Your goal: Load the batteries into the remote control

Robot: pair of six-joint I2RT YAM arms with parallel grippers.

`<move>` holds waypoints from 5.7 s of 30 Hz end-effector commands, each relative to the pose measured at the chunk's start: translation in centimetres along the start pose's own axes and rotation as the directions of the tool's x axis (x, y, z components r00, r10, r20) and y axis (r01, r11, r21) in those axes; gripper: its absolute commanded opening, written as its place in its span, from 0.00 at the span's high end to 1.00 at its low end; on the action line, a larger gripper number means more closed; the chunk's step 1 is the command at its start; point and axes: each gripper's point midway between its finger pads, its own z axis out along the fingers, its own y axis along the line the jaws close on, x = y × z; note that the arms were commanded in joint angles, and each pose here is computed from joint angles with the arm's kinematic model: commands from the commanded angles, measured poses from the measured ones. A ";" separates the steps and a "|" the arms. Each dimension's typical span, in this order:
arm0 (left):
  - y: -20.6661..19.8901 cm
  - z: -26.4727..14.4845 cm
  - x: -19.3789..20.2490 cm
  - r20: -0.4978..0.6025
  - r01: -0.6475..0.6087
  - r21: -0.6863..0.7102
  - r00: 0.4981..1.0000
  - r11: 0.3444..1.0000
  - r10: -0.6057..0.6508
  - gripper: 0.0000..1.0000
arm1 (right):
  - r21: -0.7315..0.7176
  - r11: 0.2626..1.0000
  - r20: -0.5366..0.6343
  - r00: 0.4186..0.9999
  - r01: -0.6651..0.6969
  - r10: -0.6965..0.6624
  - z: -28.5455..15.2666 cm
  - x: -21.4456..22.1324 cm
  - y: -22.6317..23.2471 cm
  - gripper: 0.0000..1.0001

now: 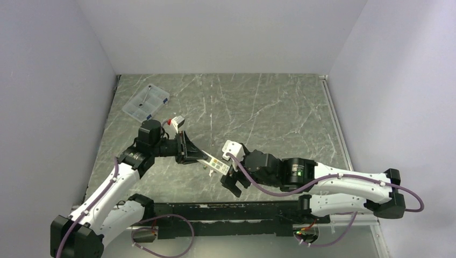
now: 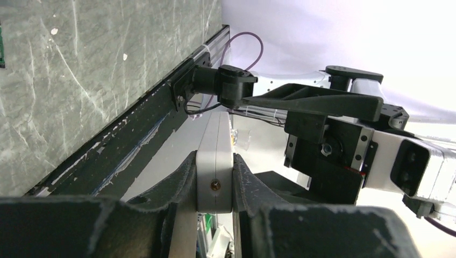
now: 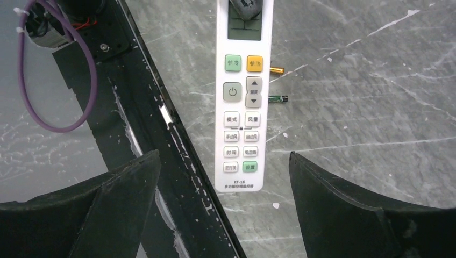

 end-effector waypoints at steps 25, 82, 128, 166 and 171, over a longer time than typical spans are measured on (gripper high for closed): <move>2.3 -0.4 -0.1 0.143 0.411 -0.098 0.907 0.906 -0.396 1.00 | 0.093 0.854 0.381 0.774 0.512 -0.505 -0.3 -4.6 2.6 0.12; 1.6 -0.5 1.9 0.029 0.587 -0.018 0.810 0.809 -0.586 1.00 | 0.314 0.649 0.106 0.654 0.693 -0.749 4.4 -2.2 0.3 0.95; 0.3 -0.6 -1.0 0.055 0.133 -0.170 0.991 0.976 -0.126 0.01 | 0.327 0.856 0.034 0.900 0.401 -0.435 1.6 -0.5 -4.5 1.00; -2.2 -0.9 -1.2 0.102 -0.295 0.039 0.952 0.955 0.290 0.01 | -0.380 0.850 0.310 0.815 -0.366 0.490 -2.0 -4.9 -5.2 1.00; -2.5 -0.9 -1.4 0.141 -0.301 0.064 0.947 0.952 0.290 0.00 | -0.506 0.758 0.295 0.743 -0.411 0.601 -2.7 -5.7 -5.0 1.00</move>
